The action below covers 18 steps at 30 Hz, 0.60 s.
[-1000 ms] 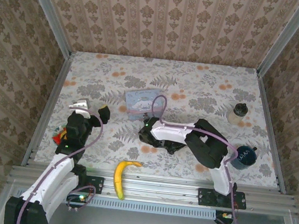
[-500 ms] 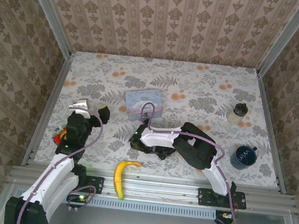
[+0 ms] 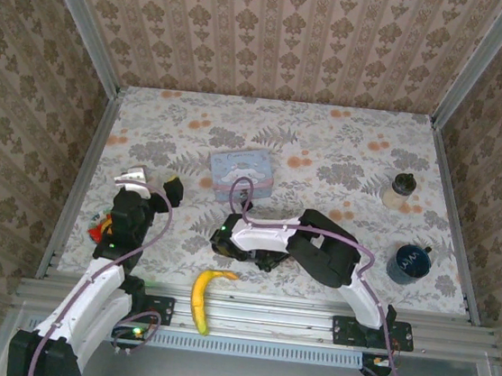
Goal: Unlock the padlock with the key
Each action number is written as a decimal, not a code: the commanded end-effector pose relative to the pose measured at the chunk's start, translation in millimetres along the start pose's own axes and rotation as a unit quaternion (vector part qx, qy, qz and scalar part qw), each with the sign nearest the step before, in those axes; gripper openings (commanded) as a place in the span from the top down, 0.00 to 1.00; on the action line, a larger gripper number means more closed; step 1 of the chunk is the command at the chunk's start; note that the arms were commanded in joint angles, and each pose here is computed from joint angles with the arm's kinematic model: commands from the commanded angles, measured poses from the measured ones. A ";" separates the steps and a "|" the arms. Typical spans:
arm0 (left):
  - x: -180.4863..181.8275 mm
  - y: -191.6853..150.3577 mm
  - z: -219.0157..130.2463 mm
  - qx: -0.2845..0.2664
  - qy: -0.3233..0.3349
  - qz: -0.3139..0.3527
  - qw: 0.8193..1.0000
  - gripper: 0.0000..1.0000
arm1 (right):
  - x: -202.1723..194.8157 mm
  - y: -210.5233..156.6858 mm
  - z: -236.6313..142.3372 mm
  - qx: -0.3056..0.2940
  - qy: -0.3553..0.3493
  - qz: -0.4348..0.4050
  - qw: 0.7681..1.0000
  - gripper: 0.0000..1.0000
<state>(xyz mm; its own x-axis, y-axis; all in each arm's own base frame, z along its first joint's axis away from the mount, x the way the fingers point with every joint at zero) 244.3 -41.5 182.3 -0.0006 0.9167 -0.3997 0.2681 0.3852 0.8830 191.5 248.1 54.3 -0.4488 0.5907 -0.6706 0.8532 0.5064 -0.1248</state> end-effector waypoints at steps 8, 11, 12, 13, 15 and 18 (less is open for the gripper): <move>0.8 7.6 -1.4 -0.012 0.006 -0.008 1.000 0.00 | -1.0 10.7 -41.4 -0.051 0.074 0.024 0.996 0.67; -2.1 9.6 -1.6 -0.008 0.000 -0.005 1.000 0.00 | -17.7 10.1 -56.8 -0.077 0.086 0.045 0.992 0.65; -3.6 10.5 -1.5 -0.006 -0.003 -0.004 1.000 0.00 | -23.4 9.9 -60.0 -0.083 0.090 0.054 0.991 0.65; -5.4 11.2 -1.4 -0.002 -0.007 -0.003 1.000 0.00 | -28.9 8.6 -62.2 -0.087 0.095 0.065 0.990 0.65; -9.0 12.2 -1.1 0.005 -0.016 -0.001 1.000 0.00 | -38.8 5.2 -62.8 -0.091 0.105 0.090 0.986 0.65; -16.3 13.5 -0.5 0.012 -0.037 0.001 0.999 0.00 | -48.5 -2.3 -54.8 -0.087 0.127 0.141 0.978 0.64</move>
<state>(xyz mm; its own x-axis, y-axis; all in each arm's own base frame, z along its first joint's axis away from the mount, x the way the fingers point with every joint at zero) 245.2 -45.5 185.1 0.0186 0.9149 -0.4033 0.2974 0.3801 0.8758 196.1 266.1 124.7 -0.3605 0.7970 -0.4846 0.8689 0.4759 0.1362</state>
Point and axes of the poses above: each hand's point on the last joint's axis, 136 mm out from that joint toward the fingers, its own z axis out along the fingers, its own x axis along the line the jaws close on, y = z × x, the point moved 5 cm from there along -z, back along the fingers, and after that the axes turned 6 degrees about -z, right-handed, at the moved point
